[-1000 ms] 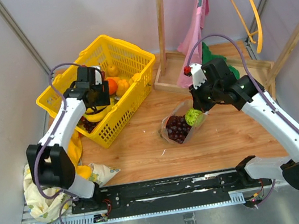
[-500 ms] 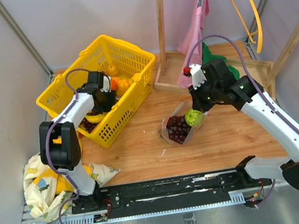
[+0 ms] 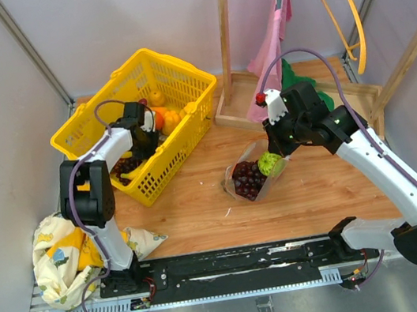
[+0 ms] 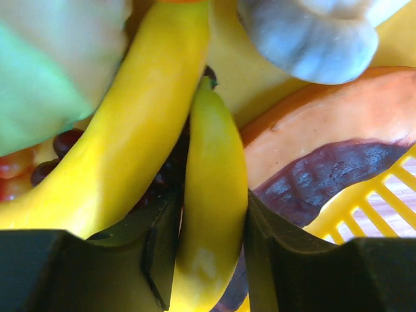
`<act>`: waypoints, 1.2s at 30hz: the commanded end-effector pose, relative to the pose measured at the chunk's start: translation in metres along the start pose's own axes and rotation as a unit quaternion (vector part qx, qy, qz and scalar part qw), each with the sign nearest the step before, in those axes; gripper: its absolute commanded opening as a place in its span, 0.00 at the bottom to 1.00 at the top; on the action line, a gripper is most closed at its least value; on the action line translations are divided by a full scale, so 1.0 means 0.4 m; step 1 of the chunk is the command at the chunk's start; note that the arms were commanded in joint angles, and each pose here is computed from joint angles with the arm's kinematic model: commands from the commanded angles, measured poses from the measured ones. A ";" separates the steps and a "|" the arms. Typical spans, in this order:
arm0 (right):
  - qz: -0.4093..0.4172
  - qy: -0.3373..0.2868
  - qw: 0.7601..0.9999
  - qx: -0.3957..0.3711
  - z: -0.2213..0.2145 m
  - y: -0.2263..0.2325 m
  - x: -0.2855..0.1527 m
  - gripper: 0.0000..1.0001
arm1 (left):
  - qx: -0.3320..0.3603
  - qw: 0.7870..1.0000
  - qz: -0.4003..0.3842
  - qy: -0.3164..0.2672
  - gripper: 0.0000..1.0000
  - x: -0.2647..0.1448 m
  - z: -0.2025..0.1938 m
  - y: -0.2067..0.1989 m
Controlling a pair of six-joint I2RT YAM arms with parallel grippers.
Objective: Place the food in the zip-top bag and seal the zipper
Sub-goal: Pick up the fake fruit from the bin.
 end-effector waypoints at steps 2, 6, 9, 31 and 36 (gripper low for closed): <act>0.011 -0.004 1.000 -0.005 0.000 0.010 0.001 0.01 | -0.002 1.000 -0.007 -0.014 0.33 -0.041 0.013 0.008; 0.009 -0.003 1.000 -0.005 0.000 0.008 0.002 0.01 | -0.004 0.998 -0.007 -0.054 0.26 -0.114 0.044 0.010; 0.008 -0.003 1.000 -0.005 0.000 0.008 0.001 0.01 | -0.004 0.995 -0.024 -0.093 0.24 -0.175 0.067 0.001; 0.012 -0.011 1.000 0.002 0.007 0.015 -0.006 0.01 | 0.025 0.927 -0.117 -0.356 0.17 -0.597 0.178 -0.063; 0.013 -0.013 1.000 0.005 0.006 0.015 -0.004 0.01 | 0.044 0.884 -0.161 -0.436 0.14 -0.730 0.189 -0.122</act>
Point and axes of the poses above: each gripper's point midway between its finger pads, its own x axis out along the fingers, its own y axis along the line the jaws close on, z = x × y, the point moved 5 cm from there along -x, back along the fingers, and after that the axes turned 9 degrees about x, right-handed, at the moved point
